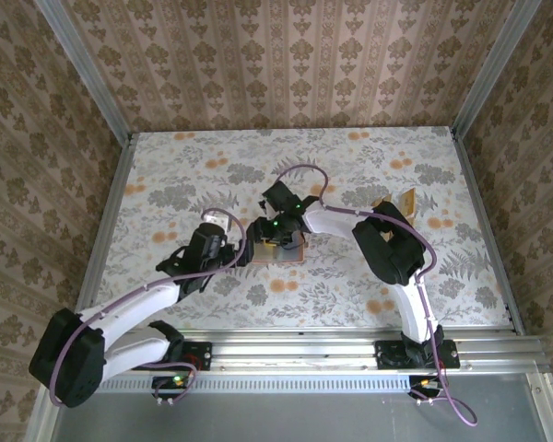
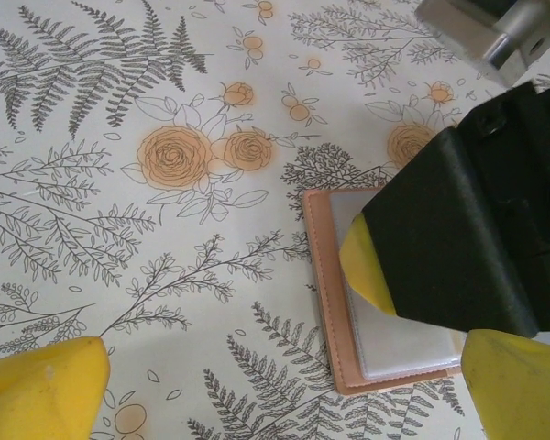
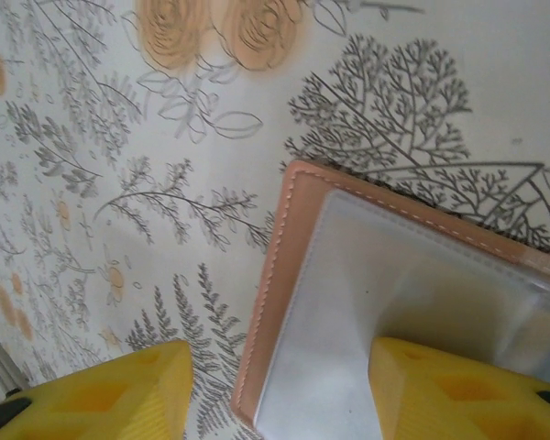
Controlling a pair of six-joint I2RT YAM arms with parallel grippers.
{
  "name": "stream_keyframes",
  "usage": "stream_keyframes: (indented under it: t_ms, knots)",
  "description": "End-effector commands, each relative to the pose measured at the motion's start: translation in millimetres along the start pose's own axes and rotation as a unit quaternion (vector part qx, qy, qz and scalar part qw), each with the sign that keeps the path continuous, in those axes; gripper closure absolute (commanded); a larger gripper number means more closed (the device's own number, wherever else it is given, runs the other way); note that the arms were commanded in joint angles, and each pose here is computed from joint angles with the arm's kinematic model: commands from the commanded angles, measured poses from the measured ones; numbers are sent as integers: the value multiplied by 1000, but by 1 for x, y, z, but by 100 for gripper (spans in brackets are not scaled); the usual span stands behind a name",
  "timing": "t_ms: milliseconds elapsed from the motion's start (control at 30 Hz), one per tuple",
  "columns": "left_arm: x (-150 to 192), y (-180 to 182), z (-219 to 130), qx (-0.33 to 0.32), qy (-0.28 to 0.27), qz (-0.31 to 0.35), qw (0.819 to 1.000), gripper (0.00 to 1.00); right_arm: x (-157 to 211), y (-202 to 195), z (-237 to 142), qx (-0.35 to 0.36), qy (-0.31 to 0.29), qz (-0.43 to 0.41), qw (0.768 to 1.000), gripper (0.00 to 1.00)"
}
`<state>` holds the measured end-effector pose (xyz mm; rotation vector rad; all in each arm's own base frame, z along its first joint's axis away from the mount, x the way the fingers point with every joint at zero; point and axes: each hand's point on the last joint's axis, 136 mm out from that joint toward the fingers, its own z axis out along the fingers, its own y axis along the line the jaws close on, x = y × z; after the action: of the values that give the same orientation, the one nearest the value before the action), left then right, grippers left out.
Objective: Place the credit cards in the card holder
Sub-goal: Flip over the card slot on the card holder.
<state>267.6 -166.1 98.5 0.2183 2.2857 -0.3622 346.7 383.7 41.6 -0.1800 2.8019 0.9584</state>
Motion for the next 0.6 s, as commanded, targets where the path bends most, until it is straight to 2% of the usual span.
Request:
stream_keyframes:
  t_ms: [0, 167, 333, 467, 567]
  knots:
    - [7, 0, 0, 8, 12, -7, 1000, 0, 6, -5, 1, 17, 13, 13, 1000, 46]
    - [7, -1, 6, 13, 17, -7, 1000, 0, -6, 6, -30, 15, -7, -7, 1000, 45]
    - [7, -7, 16, 23, 32, -4, 999, 0, -20, 5, -81, 23, -44, -20, 999, 45]
    - [7, -15, 30, 37, 44, -5, 998, 0, -24, -16, -122, 52, -76, -15, 996, 45]
    - [6, -21, 42, 45, 53, -7, 998, 0, -26, -49, -155, 93, -101, -4, 991, 45]
